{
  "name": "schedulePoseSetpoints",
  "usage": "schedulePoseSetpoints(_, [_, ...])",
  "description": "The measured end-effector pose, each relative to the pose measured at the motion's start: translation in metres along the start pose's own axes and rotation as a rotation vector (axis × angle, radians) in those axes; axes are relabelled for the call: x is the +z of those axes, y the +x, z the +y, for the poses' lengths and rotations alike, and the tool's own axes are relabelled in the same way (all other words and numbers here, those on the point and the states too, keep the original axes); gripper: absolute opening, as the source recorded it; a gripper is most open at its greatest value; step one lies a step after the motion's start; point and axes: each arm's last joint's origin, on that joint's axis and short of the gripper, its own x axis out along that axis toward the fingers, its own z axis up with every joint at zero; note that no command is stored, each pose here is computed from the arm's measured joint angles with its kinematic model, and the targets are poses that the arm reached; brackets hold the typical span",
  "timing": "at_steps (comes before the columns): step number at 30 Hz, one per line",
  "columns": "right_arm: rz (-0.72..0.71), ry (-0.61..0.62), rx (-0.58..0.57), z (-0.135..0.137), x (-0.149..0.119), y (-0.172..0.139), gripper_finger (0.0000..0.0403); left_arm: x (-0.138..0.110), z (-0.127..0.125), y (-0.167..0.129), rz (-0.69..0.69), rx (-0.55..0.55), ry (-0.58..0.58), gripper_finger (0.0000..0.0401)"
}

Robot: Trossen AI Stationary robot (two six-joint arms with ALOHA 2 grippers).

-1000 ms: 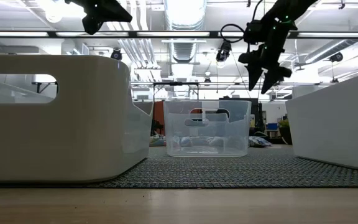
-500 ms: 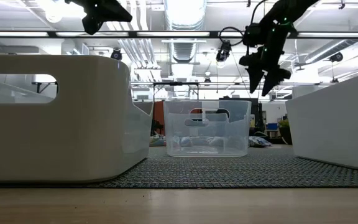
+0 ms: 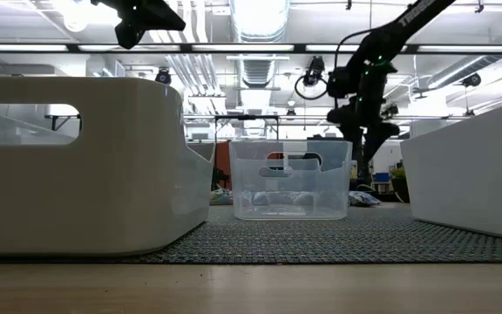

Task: Pick and place Granola Bars by type
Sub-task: Put the red granola bar into the gray bin

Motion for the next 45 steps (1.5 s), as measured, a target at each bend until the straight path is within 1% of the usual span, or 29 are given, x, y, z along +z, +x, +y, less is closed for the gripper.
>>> schedulePoseSetpoints(7, [0.034,0.024,-0.01,0.001,0.012,0.02,0.0255,0.0,0.0,0.0,0.0,0.0,-0.006,0.0])
schedulePoseSetpoints(11, [0.054,0.028,-0.038,0.0,0.013,0.029,0.025,0.0,0.0,0.0,0.0,0.0,-0.011,0.0])
schedulePoseSetpoints(16, [0.067,0.039,-0.044,0.0,0.015,0.038,0.0247,0.0,0.0,0.0,0.0,0.001,-0.011,0.0])
schedulePoseSetpoints(21, [0.039,0.076,-0.039,0.001,0.017,0.04,0.0245,0.0,0.0,0.0,-0.002,0.007,-0.011,0.0])
schedulePoseSetpoints(30, [-0.006,0.078,-0.029,0.001,0.021,0.041,0.0242,0.0,0.0,0.0,-0.002,0.008,-0.011,0.0])
schedulePoseSetpoints(41, [0.0,0.108,-0.031,-0.001,0.012,0.056,0.0238,0.0,0.0,0.0,-0.002,0.008,-0.011,0.0])
schedulePoseSetpoints(45, [-0.019,0.114,-0.033,-0.002,0.013,0.057,0.0237,0.0,0.0,0.0,-0.002,0.008,-0.011,0.0])
